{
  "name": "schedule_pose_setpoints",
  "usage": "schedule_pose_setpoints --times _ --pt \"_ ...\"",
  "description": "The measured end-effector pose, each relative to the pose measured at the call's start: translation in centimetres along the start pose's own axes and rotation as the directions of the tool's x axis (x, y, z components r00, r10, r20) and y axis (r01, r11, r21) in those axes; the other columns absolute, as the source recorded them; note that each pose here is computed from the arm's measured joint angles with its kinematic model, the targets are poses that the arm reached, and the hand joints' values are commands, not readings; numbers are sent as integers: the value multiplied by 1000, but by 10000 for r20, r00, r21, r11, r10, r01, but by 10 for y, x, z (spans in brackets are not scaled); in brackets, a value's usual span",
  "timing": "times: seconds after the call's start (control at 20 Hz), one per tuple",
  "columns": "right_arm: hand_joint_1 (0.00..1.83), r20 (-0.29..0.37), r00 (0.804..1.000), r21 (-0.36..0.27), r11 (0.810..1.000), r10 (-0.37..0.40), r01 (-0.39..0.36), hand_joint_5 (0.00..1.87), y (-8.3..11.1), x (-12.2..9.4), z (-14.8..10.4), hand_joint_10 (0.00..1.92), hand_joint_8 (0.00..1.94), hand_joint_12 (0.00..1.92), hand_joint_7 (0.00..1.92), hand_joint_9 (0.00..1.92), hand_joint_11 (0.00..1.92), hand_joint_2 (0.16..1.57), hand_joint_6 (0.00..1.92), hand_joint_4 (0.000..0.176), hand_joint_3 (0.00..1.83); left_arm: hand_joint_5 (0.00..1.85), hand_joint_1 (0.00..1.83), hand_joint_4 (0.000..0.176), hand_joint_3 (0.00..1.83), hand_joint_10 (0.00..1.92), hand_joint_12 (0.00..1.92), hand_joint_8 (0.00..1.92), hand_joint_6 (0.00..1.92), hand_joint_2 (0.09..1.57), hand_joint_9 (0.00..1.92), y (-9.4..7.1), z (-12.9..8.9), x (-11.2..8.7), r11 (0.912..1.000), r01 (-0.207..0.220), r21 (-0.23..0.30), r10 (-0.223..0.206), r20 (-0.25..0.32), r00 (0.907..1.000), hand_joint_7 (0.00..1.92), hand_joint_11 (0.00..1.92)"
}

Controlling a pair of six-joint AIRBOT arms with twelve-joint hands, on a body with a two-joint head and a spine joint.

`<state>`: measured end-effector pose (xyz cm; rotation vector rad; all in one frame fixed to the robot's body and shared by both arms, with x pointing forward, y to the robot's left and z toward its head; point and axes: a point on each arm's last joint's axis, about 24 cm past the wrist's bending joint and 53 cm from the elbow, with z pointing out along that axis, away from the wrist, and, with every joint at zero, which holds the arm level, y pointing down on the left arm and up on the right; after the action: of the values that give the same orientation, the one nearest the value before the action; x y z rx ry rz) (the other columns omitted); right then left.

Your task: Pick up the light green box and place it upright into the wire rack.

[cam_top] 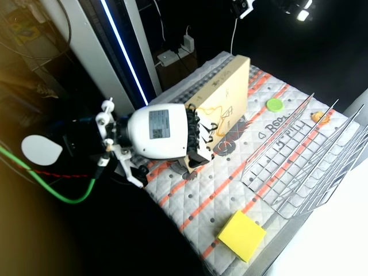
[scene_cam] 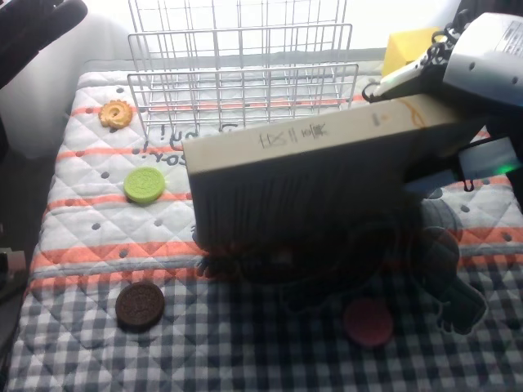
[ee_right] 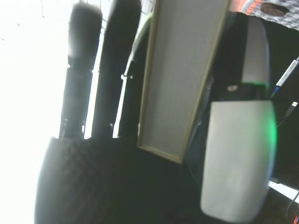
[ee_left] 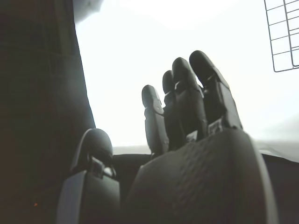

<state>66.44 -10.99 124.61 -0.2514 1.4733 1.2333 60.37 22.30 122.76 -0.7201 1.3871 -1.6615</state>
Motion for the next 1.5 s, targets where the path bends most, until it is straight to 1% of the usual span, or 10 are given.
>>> schedule_pose_setpoints --times 0.05,0.1,0.2,0.25,0.35,0.65,0.95,1.1,1.2,1.5 --pt "1264 234 9997 -166 9999 51 -48 842 4 -8 -2 307 989 1182 1094 1409 1123 1127 991 0 1 520 332 114 0 7 828 4 5 1127 463 0 0 0 10000 4 0 -4 11 10000 425 153" --pt "1162 485 9988 -290 9995 104 -90 874 7 -16 -5 325 592 1244 1194 1430 1107 1161 1090 0 0 521 325 117 0 8 833 5 5 1129 469 0 0 -1 10000 7 0 -7 22 10000 431 155" --pt "1125 896 9954 -385 9988 326 -292 860 8 -28 -8 634 247 1403 1338 1334 1061 1182 1148 0 0 514 305 122 2 8 839 3 1 1135 475 0 0 -1 10000 17 0 -17 51 10000 430 155" --pt "1123 1003 9942 -459 9984 378 -333 866 9 -31 -8 696 178 1360 1363 1301 1049 1178 1141 0 0 513 317 120 2 2 834 0 0 1137 463 0 0 -1 10000 14 4 -14 43 10000 423 136" --pt "1144 1186 9924 -669 9974 341 -262 934 13 -37 -9 479 77 1100 1389 1331 1076 1141 1035 0 3 522 339 103 2 0 839 0 3 1140 454 0 0 -1 10000 14 0 -14 43 10000 421 115" --pt "1125 2646 9643 -1291 9914 125 225 876 31 -99 -7 126 1 762 1437 1521 1222 1172 1126 0 0 523 358 113 0 0 972 0 3 1140 428 0 0 -2 10000 28 -4 -28 83 10000 404 50" --pt "1141 3114 9502 -962 9943 -137 459 922 23 -127 3 84 3 768 1440 1547 1230 1147 1055 0 1 562 322 77 0 0 807 0 0 1133 449 0 0 -3 10000 45 -12 -45 134 9999 430 76" --pt "1142 3081 9514 -661 9976 -9 223 921 11 -125 19 54 0 696 1427 1544 1270 1150 1058 0 0 566 350 59 0 0 765 0 1 1125 434 1 0 -3 10000 58 0 -58 123 9999 414 43" --pt "1138 2855 9584 -486 9986 -61 208 904 6 -117 30 34 3 616 1427 1559 1312 1156 1085 0 3 555 327 66 0 6 777 3 1 1125 450 2 2 -1 9999 132 23 -132 99 9999 422 67" --pt "1136 2706 9627 -184 9998 2 50 894 -3 -112 53 24 8 541 1485 1629 1427 1161 1101 0 1 577 381 50 0 2 723 2 1 1106 451 5 4 2 9999 121 -39 -121 -5 9999 440 86"
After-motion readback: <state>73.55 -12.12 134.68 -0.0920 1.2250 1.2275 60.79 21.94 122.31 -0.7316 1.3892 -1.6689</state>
